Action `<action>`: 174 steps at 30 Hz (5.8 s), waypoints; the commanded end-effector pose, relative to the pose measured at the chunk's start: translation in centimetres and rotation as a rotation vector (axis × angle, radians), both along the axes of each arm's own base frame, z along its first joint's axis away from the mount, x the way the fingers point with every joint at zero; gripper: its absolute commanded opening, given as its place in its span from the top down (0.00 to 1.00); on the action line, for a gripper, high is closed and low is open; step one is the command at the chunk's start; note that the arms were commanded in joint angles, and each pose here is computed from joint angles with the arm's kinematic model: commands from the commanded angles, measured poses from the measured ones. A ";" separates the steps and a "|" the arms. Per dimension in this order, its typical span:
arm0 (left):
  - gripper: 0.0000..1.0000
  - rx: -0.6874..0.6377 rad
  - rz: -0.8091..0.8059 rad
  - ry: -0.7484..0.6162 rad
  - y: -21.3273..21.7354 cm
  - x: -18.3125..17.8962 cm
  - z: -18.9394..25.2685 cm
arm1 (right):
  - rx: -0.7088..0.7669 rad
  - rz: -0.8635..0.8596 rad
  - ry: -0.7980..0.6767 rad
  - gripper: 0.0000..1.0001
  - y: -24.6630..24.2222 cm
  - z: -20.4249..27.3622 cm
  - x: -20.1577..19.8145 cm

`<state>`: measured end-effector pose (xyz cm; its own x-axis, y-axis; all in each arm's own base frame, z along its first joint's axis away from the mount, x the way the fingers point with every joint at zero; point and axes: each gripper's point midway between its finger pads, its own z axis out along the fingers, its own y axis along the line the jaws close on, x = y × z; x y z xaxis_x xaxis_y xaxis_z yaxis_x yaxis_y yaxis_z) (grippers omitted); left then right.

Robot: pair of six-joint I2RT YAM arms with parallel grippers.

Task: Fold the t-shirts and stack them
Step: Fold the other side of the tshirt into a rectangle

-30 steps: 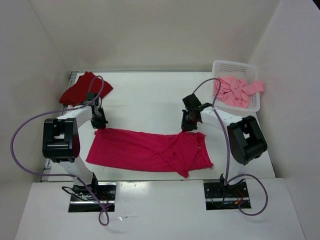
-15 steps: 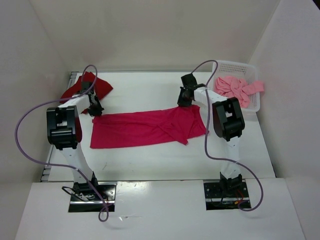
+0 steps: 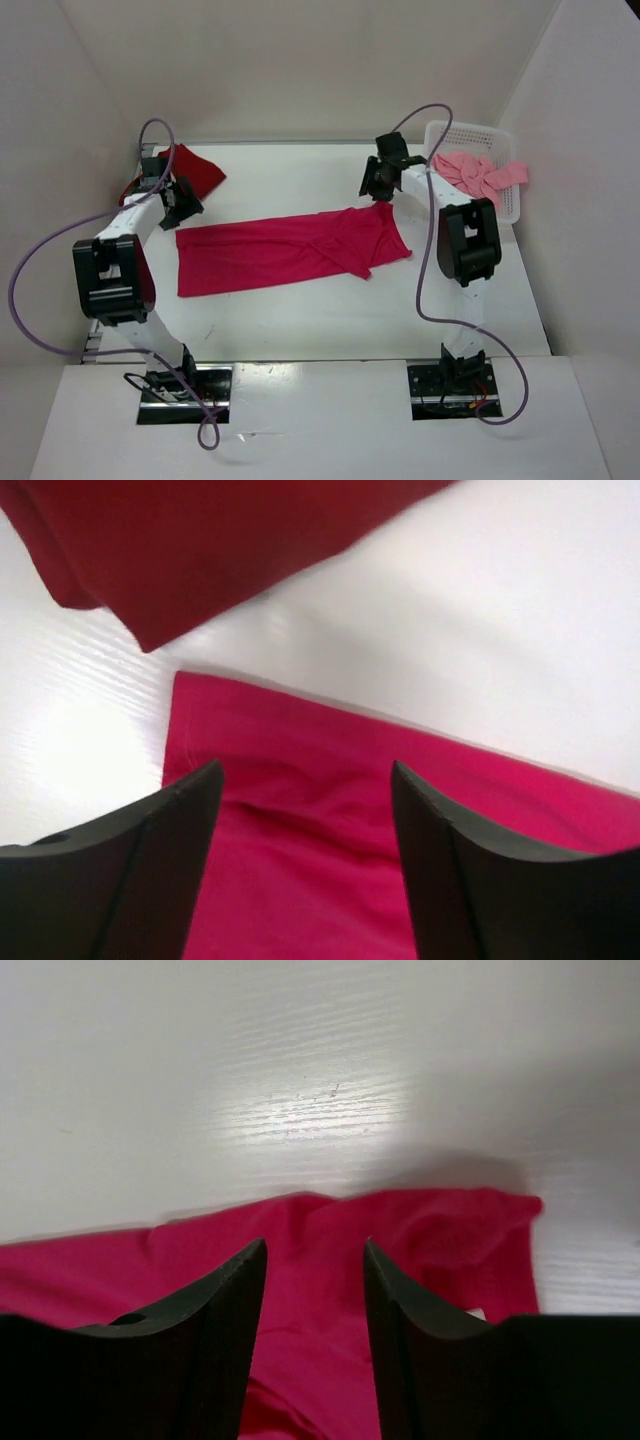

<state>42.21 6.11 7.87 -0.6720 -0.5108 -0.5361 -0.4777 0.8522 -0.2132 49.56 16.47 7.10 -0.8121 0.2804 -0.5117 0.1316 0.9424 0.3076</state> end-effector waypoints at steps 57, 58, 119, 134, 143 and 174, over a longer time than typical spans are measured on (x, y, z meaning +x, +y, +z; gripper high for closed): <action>0.66 -0.244 -0.553 0.154 -25.7 -12.8 -4.6 | 0.022 -0.029 -0.156 0.53 -4.6 4.8 1.0; 0.65 -0.250 -0.567 0.139 -25.8 -12.9 -3.4 | 0.031 -0.029 -0.201 0.53 -4.6 7.3 1.0; 0.54 -0.175 0.327 -0.124 4.2 -5.0 -0.5 | -0.016 0.445 -0.013 0.56 12.2 1.9 -17.4; 0.69 -0.225 0.338 -0.099 5.0 -1.4 -2.4 | 0.031 0.445 -0.003 0.56 11.6 1.7 -19.3; 0.52 -0.180 0.321 -0.049 5.1 -2.8 -3.2 | 0.013 0.438 -0.023 0.56 11.4 2.0 -18.8; 0.81 -0.161 0.306 -0.016 5.0 -3.9 -4.5 | 0.018 0.433 -0.066 0.56 11.1 4.0 -17.9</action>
<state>38.24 10.64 2.59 -0.4690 -0.7817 -0.4112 -0.7130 0.6098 -0.3461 30.39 27.13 7.88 -0.8698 -0.0896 -0.4851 -0.2649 0.9144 0.3062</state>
